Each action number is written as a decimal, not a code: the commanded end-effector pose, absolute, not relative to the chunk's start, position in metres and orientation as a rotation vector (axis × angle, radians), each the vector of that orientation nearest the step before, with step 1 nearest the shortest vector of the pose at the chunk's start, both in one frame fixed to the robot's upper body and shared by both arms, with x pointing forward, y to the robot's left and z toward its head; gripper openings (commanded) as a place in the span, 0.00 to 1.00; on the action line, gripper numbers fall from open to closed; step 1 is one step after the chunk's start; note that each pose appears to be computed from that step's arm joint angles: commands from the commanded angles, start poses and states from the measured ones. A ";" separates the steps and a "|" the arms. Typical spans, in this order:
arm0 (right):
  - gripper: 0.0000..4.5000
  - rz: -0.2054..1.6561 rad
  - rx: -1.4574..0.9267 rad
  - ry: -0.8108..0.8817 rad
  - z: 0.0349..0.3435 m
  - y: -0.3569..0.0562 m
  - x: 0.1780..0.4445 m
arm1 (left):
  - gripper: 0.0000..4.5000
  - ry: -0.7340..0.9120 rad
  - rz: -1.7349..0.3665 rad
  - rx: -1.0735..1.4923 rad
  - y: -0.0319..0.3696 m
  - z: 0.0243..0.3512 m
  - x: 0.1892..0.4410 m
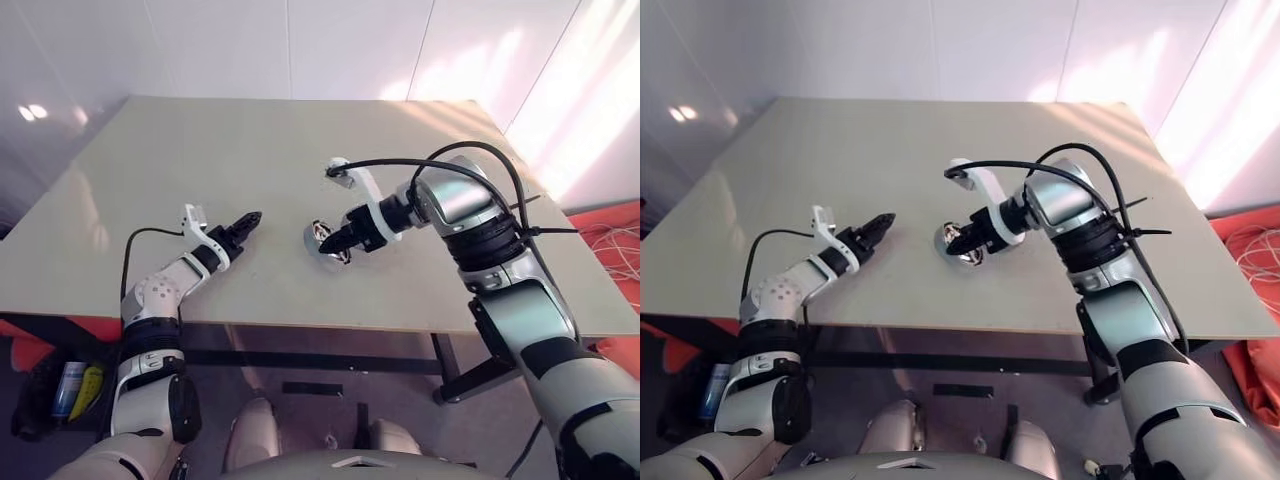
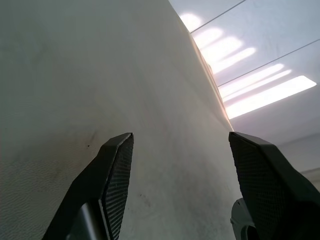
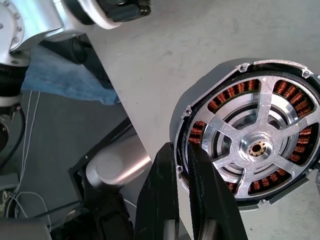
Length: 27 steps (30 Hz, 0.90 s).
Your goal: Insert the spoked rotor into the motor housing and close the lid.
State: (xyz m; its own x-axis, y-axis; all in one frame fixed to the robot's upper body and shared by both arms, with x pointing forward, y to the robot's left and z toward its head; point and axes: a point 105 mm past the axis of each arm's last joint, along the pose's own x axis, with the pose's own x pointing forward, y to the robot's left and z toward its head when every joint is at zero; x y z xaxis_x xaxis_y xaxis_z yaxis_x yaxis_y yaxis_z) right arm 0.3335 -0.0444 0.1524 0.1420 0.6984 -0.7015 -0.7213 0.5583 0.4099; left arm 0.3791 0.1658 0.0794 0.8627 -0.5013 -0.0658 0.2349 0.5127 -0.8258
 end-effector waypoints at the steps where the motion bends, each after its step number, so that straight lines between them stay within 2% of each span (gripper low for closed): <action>1: 0.00 0.922 -0.009 0.930 0.168 -0.043 0.350 | 0.72 0.259 -0.462 -0.916 0.169 0.093 0.381; 5: 0.00 0.808 0.000 0.958 0.156 -0.043 0.359 | 0.72 0.259 -0.456 -0.912 0.170 0.093 0.379; 12: 0.00 0.737 0.026 0.999 0.149 -0.037 0.365 | 0.72 0.256 -0.438 -0.908 0.176 0.092 0.376; 27: 0.00 0.704 0.090 1.005 0.149 -0.017 0.365 | 0.72 0.250 -0.442 -0.902 0.174 0.093 0.376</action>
